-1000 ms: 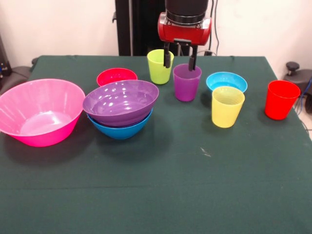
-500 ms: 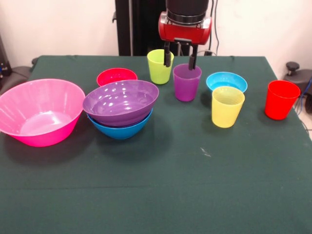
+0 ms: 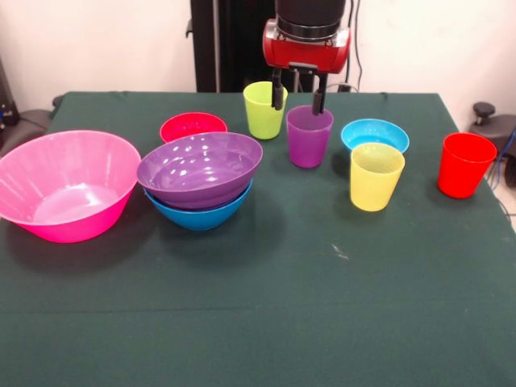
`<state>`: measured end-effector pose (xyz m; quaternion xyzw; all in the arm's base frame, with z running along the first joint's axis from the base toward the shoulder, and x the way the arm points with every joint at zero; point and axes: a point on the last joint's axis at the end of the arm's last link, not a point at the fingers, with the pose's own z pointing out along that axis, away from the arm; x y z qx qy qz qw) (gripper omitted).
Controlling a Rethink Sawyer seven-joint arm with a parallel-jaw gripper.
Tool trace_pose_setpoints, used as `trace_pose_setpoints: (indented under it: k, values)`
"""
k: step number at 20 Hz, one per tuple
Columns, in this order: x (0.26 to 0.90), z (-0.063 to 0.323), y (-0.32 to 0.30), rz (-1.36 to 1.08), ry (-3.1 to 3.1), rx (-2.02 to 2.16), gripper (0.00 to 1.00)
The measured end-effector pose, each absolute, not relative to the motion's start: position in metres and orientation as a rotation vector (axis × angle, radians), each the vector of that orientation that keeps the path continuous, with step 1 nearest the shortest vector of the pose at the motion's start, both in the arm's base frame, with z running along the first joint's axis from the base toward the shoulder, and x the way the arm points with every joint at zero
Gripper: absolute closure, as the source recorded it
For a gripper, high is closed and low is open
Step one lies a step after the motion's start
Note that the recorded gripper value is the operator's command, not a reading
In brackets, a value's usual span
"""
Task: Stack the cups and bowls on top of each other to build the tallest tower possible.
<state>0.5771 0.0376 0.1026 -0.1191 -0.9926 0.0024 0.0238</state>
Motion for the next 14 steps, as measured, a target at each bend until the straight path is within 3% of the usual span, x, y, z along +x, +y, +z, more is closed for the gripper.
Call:
trace_pose_setpoints:
  k: [14]
  values:
    - [0.5754,0.1020,0.0381,0.007,-3.069,-0.367,0.00]
